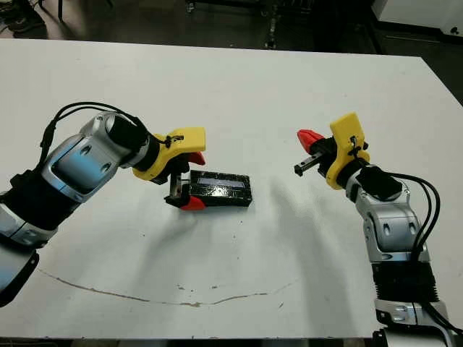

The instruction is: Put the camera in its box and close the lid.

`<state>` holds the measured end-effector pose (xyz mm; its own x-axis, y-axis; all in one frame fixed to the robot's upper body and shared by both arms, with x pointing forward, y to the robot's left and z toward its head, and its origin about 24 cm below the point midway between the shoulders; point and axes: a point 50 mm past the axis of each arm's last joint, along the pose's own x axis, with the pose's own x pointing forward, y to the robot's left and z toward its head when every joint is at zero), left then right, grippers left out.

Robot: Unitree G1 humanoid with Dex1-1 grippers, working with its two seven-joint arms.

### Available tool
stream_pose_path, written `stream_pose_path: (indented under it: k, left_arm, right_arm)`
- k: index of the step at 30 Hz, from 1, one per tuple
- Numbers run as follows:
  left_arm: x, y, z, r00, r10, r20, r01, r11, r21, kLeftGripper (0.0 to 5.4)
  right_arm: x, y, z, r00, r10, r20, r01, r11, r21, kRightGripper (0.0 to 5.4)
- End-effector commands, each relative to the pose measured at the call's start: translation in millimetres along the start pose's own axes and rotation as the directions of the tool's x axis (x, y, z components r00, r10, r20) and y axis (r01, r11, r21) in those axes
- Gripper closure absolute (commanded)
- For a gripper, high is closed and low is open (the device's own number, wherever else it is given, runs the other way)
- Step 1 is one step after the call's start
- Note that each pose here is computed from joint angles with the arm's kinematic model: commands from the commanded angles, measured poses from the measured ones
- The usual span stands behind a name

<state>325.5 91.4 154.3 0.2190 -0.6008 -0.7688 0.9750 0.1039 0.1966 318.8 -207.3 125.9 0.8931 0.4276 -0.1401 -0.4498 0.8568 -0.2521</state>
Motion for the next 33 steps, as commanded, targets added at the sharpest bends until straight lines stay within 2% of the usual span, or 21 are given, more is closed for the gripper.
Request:
stream_pose_path:
  k: [1,9,20,33]
  left_arm:
    - [1.8,0.4,-5.5,1.000,-0.003,-0.009,0.003,1.000,-0.025,0.01]
    - [3.0,2.4,-7.1,0.999,0.023,-0.023,-0.023,1.000,0.000,0.01]
    - [4.0,1.9,-7.9,0.998,0.025,-0.061,-0.034,0.988,-0.150,0.01]
    - [5.8,0.2,-6.1,0.997,0.016,-0.070,-0.026,0.987,-0.156,0.01]
  right_arm:
    - [-2.8,-1.4,-3.6,1.000,0.002,-0.012,-0.002,1.000,0.006,5.40]
    - [-2.5,-1.4,-3.5,1.000,0.005,-0.014,-0.005,1.000,0.002,5.40]
    - [-2.7,-1.6,-4.5,1.000,0.003,-0.016,-0.003,1.000,0.002,5.40]
    - [-3.7,-1.6,-4.9,1.000,-0.001,-0.017,0.001,1.000,0.006,5.40]
